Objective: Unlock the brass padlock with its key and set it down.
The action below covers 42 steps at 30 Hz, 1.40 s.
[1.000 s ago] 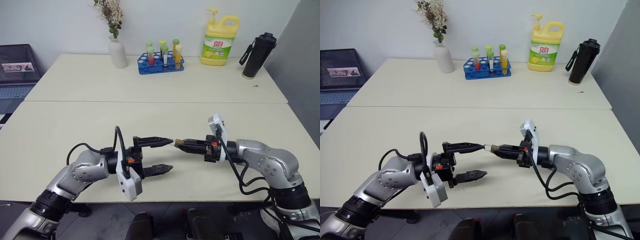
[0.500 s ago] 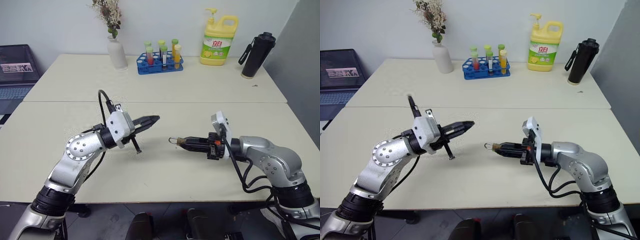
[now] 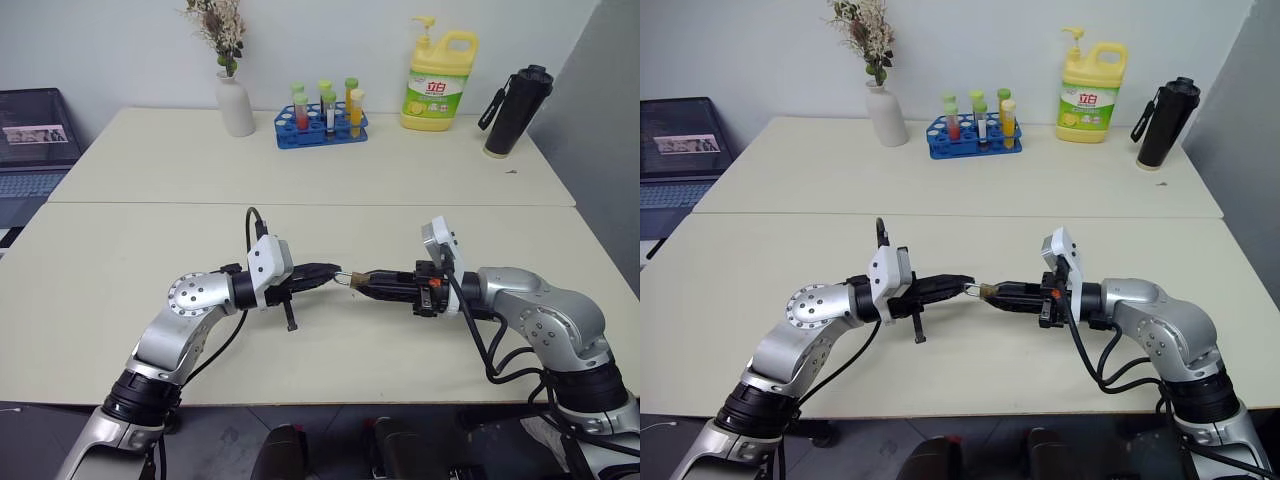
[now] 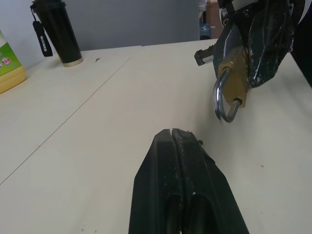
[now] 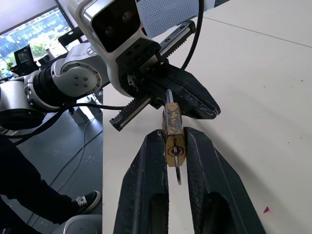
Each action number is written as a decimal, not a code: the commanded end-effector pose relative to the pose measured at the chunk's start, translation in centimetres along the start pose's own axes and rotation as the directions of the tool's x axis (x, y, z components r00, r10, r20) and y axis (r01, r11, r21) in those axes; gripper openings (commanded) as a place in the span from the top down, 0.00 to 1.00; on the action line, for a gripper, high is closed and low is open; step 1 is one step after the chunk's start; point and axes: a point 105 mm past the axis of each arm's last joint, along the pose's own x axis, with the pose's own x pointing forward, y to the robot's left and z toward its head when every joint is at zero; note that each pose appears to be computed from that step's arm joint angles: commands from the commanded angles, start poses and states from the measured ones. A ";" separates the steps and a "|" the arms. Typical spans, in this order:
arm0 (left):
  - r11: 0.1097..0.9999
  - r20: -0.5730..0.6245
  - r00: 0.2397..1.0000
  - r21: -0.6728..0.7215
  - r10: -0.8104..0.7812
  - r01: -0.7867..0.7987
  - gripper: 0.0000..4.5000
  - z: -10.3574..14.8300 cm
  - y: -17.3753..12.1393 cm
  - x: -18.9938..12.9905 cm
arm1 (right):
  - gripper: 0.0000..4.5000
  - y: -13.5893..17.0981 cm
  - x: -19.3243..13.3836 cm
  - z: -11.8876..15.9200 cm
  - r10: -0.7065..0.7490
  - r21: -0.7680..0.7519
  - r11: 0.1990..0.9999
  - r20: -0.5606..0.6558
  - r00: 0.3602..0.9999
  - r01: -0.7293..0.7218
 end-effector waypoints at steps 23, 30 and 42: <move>0.995 0.064 0.996 -0.076 -0.058 0.063 1.00 4.0 -2.0 -0.4 | 0.96 0.3 -0.3 0.0 0.005 -0.020 1.000 -0.004 1.000 -0.005; 0.990 0.072 0.994 -0.106 -0.082 0.089 1.00 4.7 -2.7 -0.4 | 0.96 0.4 -0.3 -0.2 0.009 -0.025 1.000 -0.013 1.000 -0.009; 0.988 0.102 0.993 -0.134 -0.065 0.079 1.00 5.4 -2.5 0.1 | 0.96 0.4 -0.3 -0.3 0.009 -0.024 1.000 -0.014 1.000 -0.010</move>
